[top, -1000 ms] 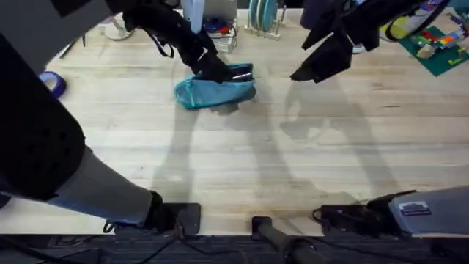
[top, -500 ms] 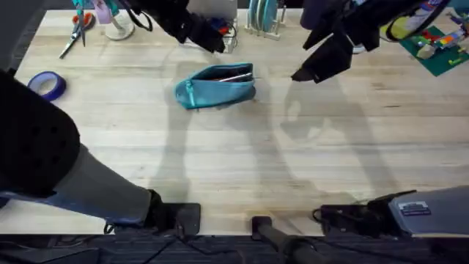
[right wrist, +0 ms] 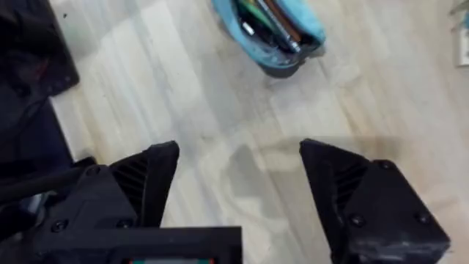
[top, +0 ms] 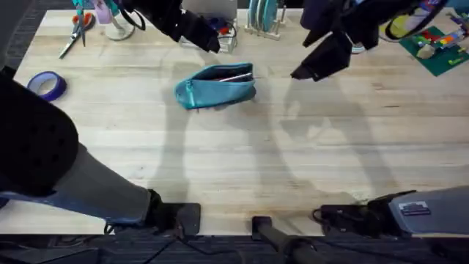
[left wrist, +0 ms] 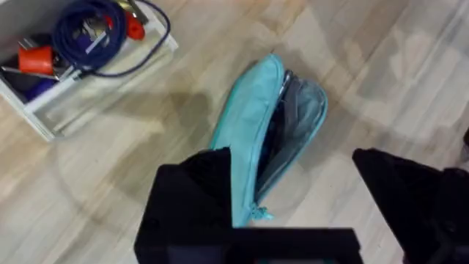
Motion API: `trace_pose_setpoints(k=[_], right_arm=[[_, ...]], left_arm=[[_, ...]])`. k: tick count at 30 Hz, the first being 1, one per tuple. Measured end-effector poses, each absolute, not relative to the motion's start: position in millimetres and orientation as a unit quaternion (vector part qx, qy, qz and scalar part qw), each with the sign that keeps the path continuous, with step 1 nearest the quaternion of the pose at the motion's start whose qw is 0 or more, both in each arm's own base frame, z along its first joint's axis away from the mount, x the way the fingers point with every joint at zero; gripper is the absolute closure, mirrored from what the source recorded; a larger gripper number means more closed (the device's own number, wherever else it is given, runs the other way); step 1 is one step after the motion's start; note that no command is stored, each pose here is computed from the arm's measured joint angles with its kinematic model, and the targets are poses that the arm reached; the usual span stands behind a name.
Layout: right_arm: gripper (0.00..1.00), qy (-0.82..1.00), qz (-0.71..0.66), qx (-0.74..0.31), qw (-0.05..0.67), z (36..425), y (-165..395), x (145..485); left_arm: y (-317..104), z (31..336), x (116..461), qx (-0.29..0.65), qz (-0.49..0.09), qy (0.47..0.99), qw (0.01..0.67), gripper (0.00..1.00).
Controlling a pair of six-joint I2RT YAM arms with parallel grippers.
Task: Unzip the bag, pick up the pens from the table one at a time and place them inside, then zip the bag closed.
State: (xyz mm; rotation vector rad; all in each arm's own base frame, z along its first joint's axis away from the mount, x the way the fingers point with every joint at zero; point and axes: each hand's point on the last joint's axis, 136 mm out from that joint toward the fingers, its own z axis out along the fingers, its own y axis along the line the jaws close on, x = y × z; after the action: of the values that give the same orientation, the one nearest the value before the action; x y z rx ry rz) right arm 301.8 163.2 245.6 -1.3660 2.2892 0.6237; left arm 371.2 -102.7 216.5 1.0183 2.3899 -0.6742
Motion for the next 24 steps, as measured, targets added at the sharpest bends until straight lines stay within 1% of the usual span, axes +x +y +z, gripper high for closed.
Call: trace_pose_setpoints(k=[3, 8, 12, 15, 19, 23, 24], right_arm=[[0.004, 0.816, 0.219, -0.491, 0.213, 247, 164, 307], [0.004, 0.815, 0.219, -0.491, 0.214, 248, 165, 308], [0.004, 0.815, 0.219, -0.491, 0.214, 248, 165, 308], [0.004, 0.815, 0.219, -0.491, 0.214, 248, 165, 308], [0.004, 0.818, 0.22, -0.487, 0.213, 248, 165, 308], [0.004, 0.836, 0.228, -0.455, 0.205, 248, 165, 308], [0.004, 0.845, 0.232, -0.439, 0.2, 248, 165, 308]], left_arm=[[-100, 214, 368, 0.363, -0.241, 0.874, 0.216, 0.008], [-89, 211, 363, 0.322, -0.246, 0.893, 0.195, 0.006], [-76, 216, 358, 0.292, -0.247, 0.905, 0.189, 0.004], [-70, 230, 348, 0.282, -0.241, 0.907, 0.199, 0.004], [-71, 256, 328, 0.288, -0.231, 0.903, 0.222, 0.004], [-72, 274, 307, 0.291, -0.223, 0.901, 0.231, 0.004], [-69, 277, 295, 0.289, -0.213, 0.906, 0.225, 0.004]])
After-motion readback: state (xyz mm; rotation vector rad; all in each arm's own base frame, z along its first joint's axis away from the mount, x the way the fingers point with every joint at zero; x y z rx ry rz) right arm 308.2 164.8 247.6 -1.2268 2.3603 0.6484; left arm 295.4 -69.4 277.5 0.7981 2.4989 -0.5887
